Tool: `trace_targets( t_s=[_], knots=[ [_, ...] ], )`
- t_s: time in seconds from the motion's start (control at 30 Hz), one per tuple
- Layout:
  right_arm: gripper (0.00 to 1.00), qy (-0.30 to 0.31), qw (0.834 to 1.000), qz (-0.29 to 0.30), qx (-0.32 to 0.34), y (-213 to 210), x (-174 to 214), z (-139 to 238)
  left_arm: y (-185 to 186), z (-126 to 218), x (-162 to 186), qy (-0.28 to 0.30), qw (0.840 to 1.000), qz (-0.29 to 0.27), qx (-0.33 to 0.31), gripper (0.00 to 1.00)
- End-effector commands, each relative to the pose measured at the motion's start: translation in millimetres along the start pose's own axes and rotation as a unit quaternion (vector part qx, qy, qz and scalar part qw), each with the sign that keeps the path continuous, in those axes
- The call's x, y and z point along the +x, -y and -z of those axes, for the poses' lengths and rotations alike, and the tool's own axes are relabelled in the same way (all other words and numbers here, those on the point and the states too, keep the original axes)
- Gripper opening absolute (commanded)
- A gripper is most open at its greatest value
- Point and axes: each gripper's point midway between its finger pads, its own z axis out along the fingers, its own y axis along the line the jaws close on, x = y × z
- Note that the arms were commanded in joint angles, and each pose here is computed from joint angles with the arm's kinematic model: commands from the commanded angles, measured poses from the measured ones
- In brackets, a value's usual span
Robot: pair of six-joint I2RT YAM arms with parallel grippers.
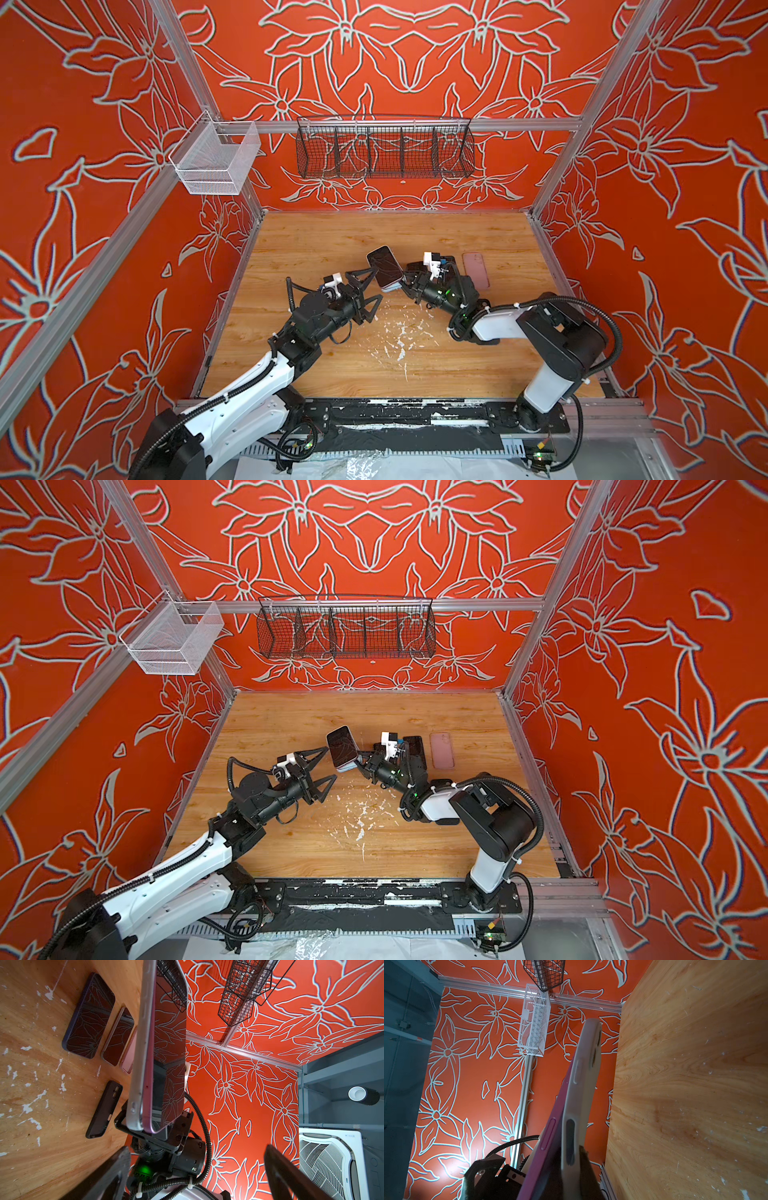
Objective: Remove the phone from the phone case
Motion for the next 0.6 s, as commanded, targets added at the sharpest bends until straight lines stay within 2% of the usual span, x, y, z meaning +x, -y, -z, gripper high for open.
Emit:
trace_targets(
  t_s=[0.0, 0.57],
  knots=[
    [0.04, -0.006, 0.998, 0.013, -0.067, -40.6, 2.2, -4.3, 10.5, -3.8, 4.1, -0.010, 1.000, 0.004, 0.026, 0.97],
    [0.04, -0.013, 0.998, 0.025, -0.061, -39.7, 8.2, -3.3, 17.9, -9.2, 8.9, -0.025, 0.999, 0.009, 0.037, 0.99]
  ],
)
